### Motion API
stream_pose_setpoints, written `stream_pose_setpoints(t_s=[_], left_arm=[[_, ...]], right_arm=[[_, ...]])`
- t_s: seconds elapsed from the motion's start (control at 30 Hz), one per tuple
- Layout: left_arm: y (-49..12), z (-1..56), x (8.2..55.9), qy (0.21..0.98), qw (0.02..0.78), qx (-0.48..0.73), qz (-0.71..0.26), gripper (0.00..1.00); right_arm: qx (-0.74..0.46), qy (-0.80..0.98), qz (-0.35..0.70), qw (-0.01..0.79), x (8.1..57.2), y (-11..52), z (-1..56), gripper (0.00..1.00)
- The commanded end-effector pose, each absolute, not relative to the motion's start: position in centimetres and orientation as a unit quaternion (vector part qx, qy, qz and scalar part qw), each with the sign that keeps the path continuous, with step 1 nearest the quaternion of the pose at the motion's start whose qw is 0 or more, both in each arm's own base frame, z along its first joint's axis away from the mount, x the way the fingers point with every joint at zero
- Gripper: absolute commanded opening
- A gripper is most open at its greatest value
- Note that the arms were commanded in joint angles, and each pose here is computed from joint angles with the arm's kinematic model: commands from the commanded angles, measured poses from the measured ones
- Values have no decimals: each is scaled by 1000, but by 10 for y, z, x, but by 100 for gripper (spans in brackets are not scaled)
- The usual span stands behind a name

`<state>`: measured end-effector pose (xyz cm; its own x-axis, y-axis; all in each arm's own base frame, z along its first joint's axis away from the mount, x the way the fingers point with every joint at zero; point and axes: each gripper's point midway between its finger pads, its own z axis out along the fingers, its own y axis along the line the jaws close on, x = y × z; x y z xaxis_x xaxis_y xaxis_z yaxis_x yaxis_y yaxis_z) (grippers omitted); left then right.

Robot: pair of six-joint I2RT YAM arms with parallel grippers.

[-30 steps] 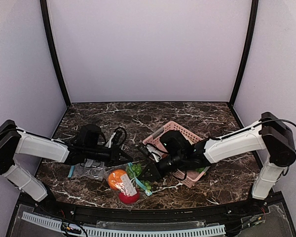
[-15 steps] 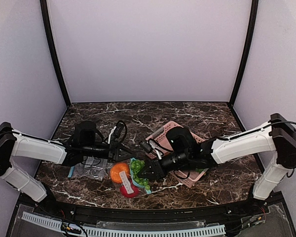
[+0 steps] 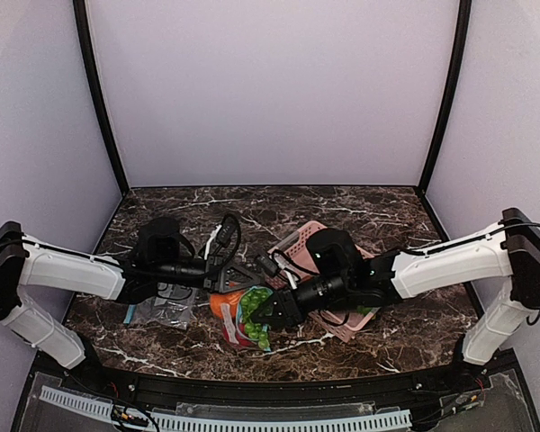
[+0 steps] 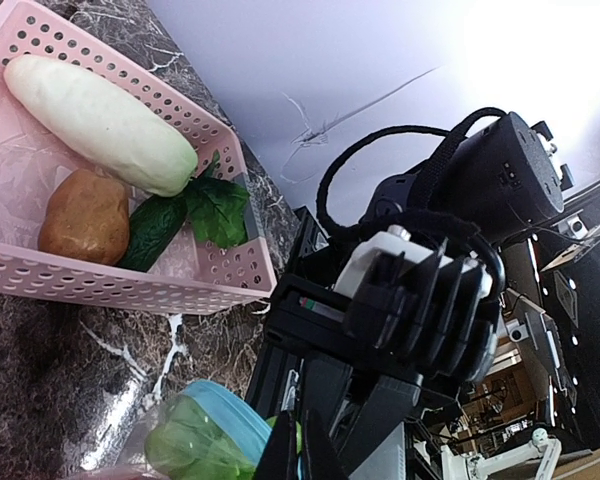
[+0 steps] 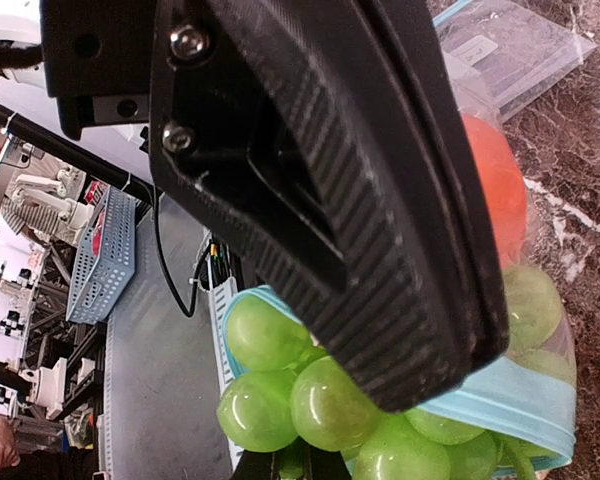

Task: Place the food in the zip-top bag and seal the zipper
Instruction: Place the fake fruit in the bin, then pass from the left arm to the right

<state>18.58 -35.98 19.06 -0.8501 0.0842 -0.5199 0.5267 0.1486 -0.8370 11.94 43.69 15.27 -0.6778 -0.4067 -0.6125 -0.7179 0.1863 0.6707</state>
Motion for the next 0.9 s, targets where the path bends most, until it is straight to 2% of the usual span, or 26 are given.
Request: stream_pose_setpoints(t_s=[0.0, 0.23, 0.57, 0.87], left_arm=[[-375, 220, 172, 695, 184, 242, -651, 1], [-385, 224, 169, 679, 185, 241, -668, 1], [-359, 197, 204, 720, 230, 205, -622, 1], [-362, 192, 205, 724, 218, 223, -615, 1]], right_arm=[[-354, 751, 513, 218, 137, 435, 176, 0], [-326, 768, 486, 261, 152, 424, 182, 0], [-309, 803, 425, 282, 151, 375, 197, 0], [-286, 807, 401, 326, 154, 340, 228, 0]])
